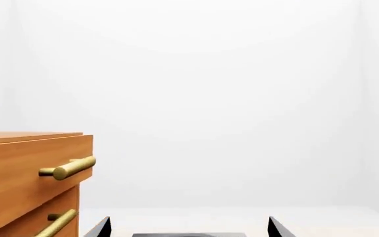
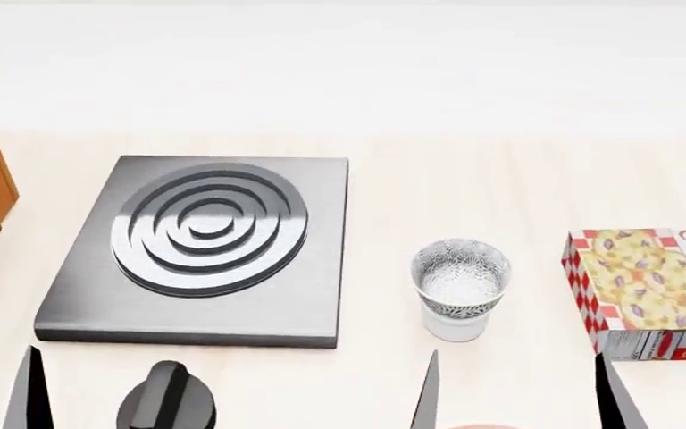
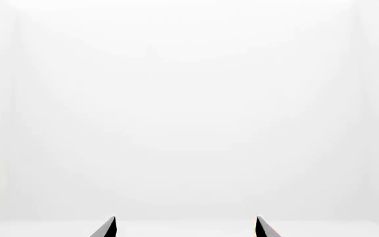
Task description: Pick the akita bowl on the ramekin and place it on the plate.
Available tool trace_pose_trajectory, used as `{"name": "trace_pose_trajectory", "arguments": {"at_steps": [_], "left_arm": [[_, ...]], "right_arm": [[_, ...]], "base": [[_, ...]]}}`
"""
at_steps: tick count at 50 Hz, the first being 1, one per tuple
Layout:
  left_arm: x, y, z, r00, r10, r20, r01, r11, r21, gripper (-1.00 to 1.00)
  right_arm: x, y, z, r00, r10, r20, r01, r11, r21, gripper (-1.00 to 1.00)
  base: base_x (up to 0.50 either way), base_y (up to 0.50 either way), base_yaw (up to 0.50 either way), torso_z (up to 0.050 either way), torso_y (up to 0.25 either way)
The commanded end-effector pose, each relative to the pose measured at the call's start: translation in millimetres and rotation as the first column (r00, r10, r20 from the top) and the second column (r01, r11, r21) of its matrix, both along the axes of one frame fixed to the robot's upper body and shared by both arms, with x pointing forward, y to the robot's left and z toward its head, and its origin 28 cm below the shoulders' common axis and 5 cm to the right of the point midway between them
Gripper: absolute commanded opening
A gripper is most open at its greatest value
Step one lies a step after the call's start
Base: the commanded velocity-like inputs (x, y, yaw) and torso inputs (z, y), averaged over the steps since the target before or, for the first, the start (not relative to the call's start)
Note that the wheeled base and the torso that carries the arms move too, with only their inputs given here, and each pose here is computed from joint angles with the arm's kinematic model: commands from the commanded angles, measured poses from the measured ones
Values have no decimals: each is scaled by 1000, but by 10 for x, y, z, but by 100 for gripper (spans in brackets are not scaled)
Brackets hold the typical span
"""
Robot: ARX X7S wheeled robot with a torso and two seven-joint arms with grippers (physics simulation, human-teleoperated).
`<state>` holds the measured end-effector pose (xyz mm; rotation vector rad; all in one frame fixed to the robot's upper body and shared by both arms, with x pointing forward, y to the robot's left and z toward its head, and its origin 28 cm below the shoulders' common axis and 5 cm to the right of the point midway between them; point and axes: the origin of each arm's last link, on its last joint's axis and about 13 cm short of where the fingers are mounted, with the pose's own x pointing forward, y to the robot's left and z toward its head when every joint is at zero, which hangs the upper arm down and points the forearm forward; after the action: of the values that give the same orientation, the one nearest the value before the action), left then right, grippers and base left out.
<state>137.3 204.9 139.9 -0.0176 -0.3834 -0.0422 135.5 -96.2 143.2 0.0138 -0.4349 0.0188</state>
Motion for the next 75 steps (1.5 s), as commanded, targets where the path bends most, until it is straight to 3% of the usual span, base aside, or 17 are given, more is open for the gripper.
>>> {"name": "trace_pose_trajectory", "arguments": {"at_steps": [1,40,64,75], "left_arm": [[-5,0,8,1000,-4,-5,4,1000,-2,100],[12,2,-15,1000,-3,-2,3,1000,-17,100],[25,2,-42,1000,-2,-18,1,1000,-16,100],[34,-3,-43,1000,-3,-21,3,1000,-8,100]], "right_arm": [[-7,-1,1,1000,1,10,-1,1000,4,100],[1,-14,-7,1000,-2,-2,2,1000,7,100],[-2,-23,-34,1000,3,-14,-2,1000,27,100],[-9,-27,-31,1000,2,-13,-1,1000,28,100]], "base": [[0,0,0,50,0],[0,0,0,50,0],[0,0,0,0,0],[0,0,0,-1,-250]]}}
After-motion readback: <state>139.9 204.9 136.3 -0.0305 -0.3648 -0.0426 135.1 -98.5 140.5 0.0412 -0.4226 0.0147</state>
